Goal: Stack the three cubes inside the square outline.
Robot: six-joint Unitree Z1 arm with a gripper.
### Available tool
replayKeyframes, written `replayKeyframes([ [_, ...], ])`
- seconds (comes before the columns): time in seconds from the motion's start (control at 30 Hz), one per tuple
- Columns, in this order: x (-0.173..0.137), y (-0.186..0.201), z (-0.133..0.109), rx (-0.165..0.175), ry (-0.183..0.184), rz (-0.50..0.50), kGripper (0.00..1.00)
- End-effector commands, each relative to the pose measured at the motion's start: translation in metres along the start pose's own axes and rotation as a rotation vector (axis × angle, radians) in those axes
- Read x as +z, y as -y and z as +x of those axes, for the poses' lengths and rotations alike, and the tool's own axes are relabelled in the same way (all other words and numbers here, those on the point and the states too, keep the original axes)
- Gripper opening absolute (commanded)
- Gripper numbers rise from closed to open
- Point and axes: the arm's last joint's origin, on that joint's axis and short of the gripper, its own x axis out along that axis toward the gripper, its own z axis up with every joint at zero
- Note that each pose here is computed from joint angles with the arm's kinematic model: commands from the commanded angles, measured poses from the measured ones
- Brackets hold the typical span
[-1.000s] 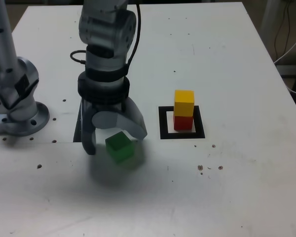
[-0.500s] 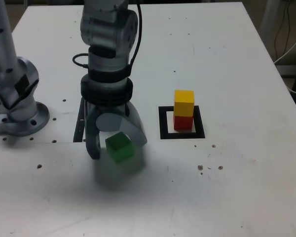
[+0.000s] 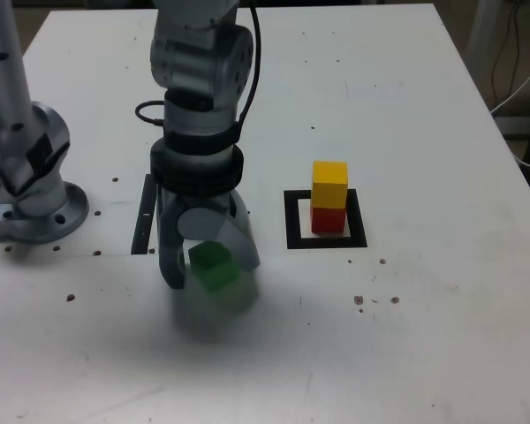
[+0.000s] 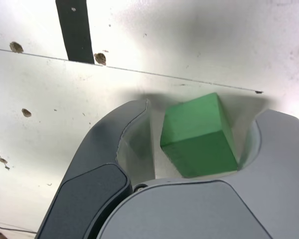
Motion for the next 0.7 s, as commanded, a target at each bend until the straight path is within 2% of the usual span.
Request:
replayKeyframes([
  [0.0, 0.002, 0.001, 0.003, 0.007, 0.000, -0.001, 0.61],
  [0.2, 0.007, 0.002, 0.006, 0.009, 0.019, 0.002, 0.56],
  [0.5, 0.008, 0.003, 0.002, -0.008, 0.059, 0.007, 0.28],
  [0.6, 0.006, 0.002, -0.005, 0.001, 0.079, 0.007, 0.25],
  [0.67, 0.002, -0.002, -0.011, 0.019, 0.080, 0.004, 0.25],
])
